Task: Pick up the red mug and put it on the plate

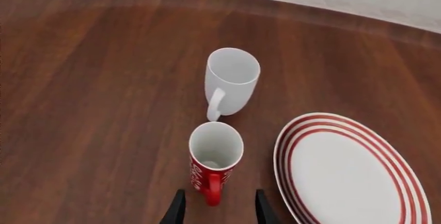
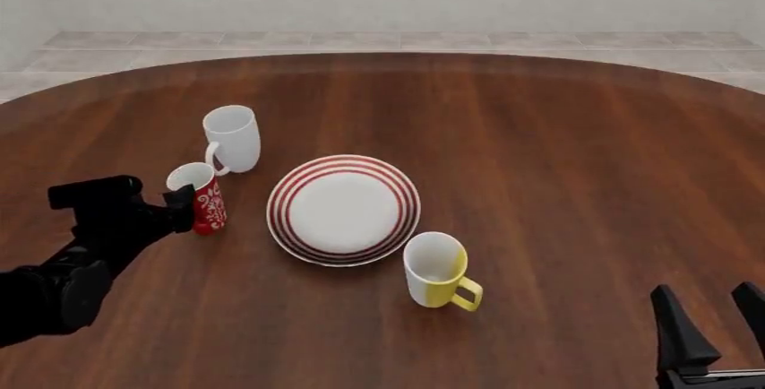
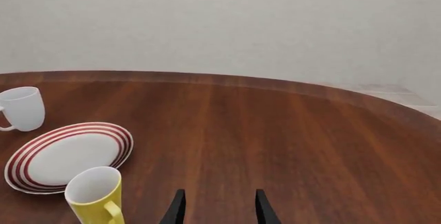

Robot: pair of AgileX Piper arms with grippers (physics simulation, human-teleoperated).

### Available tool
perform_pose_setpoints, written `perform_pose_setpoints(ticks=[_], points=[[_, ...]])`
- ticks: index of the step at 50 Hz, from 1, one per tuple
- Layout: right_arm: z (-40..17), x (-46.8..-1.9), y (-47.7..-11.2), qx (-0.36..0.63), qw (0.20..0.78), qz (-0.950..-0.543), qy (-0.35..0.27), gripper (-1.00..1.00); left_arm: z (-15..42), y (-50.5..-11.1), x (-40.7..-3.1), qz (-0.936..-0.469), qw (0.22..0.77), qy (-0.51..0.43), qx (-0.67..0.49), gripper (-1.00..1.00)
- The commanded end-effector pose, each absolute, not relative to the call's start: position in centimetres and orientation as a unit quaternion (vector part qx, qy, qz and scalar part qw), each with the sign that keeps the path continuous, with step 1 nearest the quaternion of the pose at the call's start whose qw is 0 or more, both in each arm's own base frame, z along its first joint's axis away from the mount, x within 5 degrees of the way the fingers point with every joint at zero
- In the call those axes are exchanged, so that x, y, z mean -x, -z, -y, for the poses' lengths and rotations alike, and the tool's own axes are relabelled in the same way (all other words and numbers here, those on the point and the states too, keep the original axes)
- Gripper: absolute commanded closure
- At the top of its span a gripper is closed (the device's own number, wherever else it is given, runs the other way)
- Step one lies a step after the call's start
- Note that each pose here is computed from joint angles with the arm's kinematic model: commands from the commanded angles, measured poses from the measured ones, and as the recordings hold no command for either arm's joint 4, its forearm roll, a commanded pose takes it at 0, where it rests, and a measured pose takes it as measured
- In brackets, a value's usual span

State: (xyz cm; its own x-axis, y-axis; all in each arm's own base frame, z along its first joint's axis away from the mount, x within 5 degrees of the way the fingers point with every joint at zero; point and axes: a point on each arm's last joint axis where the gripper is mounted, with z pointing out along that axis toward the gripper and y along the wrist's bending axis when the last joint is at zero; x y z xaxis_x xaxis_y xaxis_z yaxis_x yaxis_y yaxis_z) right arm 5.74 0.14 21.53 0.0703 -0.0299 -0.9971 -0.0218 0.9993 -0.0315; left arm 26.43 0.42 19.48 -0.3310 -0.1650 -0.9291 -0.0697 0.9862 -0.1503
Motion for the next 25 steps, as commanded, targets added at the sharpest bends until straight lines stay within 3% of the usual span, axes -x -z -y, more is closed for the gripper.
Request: perform_pose_setpoints(ticks=[1,25], points=[[-0.1,-5.8,-21.5,0.019,0.731,-0.682,0.003,-1.00,-0.8,-18.9,-27.0,-0.816,0.572,0.035,0.073,-1.00],[-0.1,-5.7,-21.4,0.018,0.732,-0.681,0.004,-1.00,-0.6,-18.1,-28.1,-0.822,0.564,0.036,0.069,-1.00]])
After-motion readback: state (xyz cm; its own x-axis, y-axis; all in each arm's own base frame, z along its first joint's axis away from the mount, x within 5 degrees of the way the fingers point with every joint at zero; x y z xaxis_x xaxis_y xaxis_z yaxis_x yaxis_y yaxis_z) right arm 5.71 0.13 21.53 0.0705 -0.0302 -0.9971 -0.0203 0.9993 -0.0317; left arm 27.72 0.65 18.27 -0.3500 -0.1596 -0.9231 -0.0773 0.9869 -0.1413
